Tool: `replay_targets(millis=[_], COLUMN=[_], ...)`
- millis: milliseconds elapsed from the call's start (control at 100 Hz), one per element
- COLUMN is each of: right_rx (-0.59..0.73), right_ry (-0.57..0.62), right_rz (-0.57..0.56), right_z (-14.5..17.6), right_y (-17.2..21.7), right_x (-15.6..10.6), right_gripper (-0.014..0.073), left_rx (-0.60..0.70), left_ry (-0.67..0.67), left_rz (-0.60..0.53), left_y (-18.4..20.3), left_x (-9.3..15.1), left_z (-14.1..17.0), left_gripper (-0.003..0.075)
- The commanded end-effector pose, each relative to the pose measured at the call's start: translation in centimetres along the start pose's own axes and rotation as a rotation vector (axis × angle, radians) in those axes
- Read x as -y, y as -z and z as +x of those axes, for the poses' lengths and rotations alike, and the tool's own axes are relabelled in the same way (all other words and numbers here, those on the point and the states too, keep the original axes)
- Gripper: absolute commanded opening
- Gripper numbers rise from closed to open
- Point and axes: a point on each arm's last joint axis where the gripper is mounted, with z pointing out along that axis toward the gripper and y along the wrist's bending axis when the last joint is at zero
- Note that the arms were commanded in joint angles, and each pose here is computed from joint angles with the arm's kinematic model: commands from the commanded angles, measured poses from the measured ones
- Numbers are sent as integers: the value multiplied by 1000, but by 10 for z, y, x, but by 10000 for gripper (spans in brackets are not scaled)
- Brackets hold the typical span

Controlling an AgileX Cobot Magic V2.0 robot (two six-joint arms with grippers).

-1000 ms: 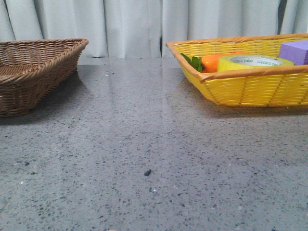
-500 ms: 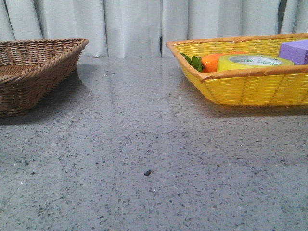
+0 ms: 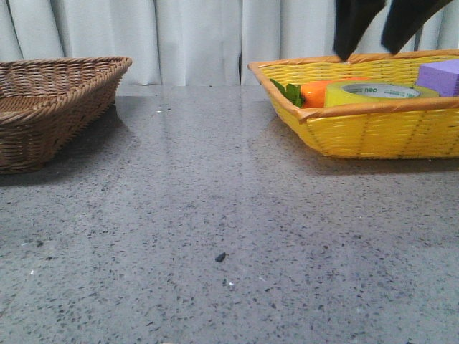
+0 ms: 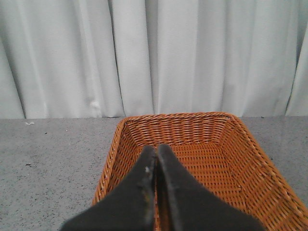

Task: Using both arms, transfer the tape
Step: 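Lower the right gripper into the yellow basket and grasp the tape roll, then carry the tape roll with the right gripper and set it on the table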

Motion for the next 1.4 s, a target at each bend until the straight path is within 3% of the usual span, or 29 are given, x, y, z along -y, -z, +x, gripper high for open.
replay_targets(millis=[0, 590, 660, 830, 920, 1180, 1390], right_rx=[70, -49, -49, -51, -51, -44, 22], right_ry=[8, 16, 16, 16, 16, 17, 18], right_rz=[0, 3, 3, 3, 3, 4, 25], right_z=[-17, -25, -25, -25, -25, -25, -37], right_y=[8, -48, -48, -48, -48, -44, -12], right_x=[0, -8, -8, -8, -8, -7, -2], right_gripper=[350, 340, 279, 25, -68, -74, -74], left_rx=[98, 98, 98, 98, 98, 98, 98], left_ry=[15, 15, 15, 15, 15, 15, 15], left_rz=[3, 3, 3, 3, 3, 3, 3], left_y=[0, 0, 0, 0, 0, 0, 0], left_x=[0, 0, 0, 0, 0, 0, 0], left_z=[-18, -18, -18, -18, -18, -18, -18], left_gripper=[-21, -21, -21, -21, -21, -21, -21])
